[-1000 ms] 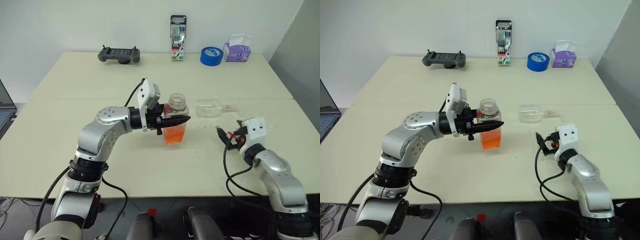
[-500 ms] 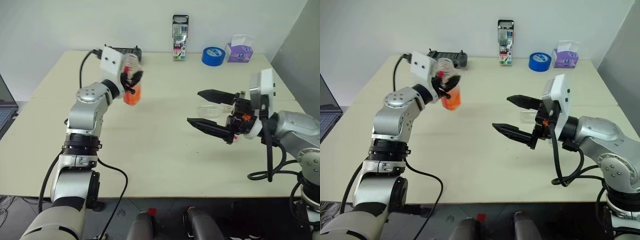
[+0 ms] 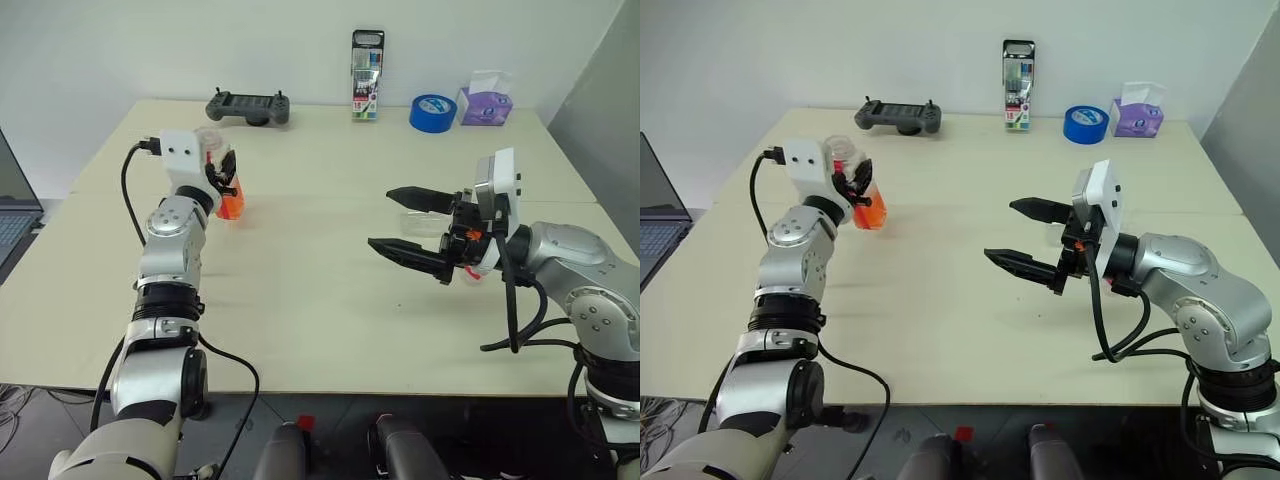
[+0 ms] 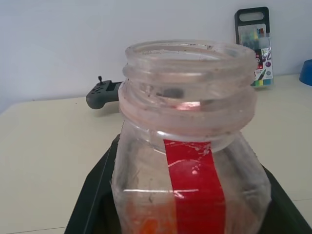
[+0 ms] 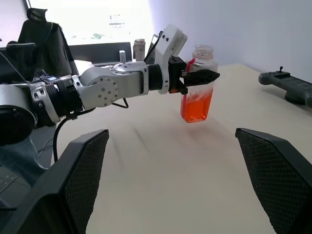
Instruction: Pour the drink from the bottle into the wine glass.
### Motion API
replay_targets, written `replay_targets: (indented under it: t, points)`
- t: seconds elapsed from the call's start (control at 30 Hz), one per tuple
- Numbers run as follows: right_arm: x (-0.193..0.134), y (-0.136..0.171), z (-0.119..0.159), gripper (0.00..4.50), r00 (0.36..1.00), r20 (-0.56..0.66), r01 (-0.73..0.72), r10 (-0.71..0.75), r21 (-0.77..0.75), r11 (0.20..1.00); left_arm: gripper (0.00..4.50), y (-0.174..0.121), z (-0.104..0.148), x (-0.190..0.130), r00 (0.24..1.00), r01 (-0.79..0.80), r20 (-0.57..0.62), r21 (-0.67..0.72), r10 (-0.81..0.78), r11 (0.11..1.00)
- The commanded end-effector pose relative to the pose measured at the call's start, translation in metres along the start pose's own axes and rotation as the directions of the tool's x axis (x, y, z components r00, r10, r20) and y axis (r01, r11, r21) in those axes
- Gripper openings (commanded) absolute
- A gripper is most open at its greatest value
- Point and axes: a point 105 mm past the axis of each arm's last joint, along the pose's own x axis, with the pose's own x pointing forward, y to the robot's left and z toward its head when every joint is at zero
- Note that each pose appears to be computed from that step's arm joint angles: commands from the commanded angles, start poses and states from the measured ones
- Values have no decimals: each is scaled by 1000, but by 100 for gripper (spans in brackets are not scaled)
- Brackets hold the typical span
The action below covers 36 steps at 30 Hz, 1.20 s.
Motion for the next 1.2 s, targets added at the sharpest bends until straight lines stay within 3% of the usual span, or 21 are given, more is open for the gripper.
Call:
replay_targets:
  t: [0.03, 0.4, 0.7, 1.2]
  points:
    - [2, 1, 13, 444, 999, 37, 0, 1, -41, 999, 197, 1, 7, 0, 998, 18, 58, -29, -16, 999]
    - [9, 0, 25, 444, 999, 43, 25, -23, -47, 999, 197, 1, -24, -1, 1000, 23, -14, -51, -24, 998]
    - [11, -1, 25, 450, 999, 38, 39, -38, -38, 999, 447, -1, -30, -2, 999, 31, -21, -89, -33, 996]
    - [9, 6, 31, 450, 998, 34, 53, -52, -34, 998, 447, -9, -50, -22, 992, 62, -104, -63, -69, 996]
